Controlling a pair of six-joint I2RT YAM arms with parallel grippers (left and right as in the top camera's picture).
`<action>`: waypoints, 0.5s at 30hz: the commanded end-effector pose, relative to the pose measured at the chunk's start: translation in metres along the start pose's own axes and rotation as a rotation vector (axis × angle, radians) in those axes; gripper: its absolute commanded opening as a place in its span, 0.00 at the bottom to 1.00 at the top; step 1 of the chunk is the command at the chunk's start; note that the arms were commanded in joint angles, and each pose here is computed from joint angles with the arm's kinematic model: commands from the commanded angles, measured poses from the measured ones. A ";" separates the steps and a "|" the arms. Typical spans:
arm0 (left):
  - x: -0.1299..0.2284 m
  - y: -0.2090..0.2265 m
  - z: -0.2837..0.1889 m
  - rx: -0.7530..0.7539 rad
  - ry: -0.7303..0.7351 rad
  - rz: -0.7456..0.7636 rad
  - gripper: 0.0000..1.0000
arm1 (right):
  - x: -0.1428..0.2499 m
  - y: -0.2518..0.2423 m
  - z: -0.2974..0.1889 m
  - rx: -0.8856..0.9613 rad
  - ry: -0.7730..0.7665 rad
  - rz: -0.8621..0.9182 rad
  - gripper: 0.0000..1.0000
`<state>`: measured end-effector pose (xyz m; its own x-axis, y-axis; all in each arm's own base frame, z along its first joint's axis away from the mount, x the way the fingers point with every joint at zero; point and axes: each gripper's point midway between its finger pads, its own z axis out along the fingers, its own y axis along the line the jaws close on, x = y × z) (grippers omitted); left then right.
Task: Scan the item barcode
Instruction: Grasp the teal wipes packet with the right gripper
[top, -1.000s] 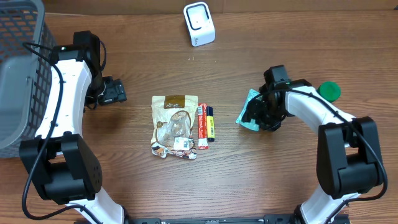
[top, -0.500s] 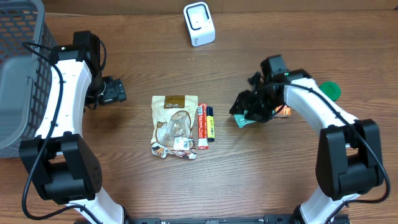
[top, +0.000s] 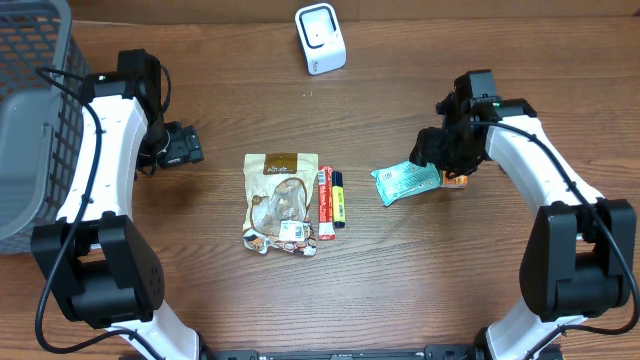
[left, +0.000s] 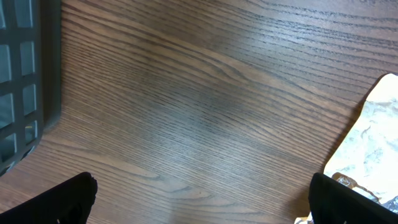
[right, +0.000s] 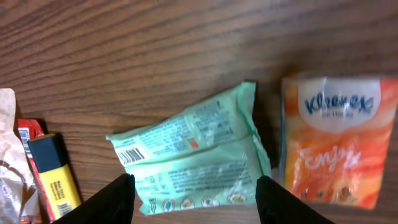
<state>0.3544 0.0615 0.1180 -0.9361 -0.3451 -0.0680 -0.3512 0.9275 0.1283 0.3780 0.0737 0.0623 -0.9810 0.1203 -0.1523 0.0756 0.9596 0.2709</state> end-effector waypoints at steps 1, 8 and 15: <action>-0.003 -0.004 -0.001 0.006 -0.007 0.024 1.00 | 0.005 -0.005 0.003 0.022 -0.002 -0.042 0.63; -0.003 -0.004 -0.001 0.006 -0.006 0.025 1.00 | 0.019 -0.024 0.020 0.094 0.011 -0.037 0.63; -0.003 -0.004 -0.001 0.006 -0.007 0.024 1.00 | 0.032 -0.031 0.041 0.086 0.002 -0.039 0.63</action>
<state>0.3544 0.0616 0.1180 -0.9361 -0.3451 -0.0681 -0.3512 0.9274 0.1287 0.3585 0.0604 0.0149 -0.9833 0.0898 -0.1584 0.0575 0.9786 0.1974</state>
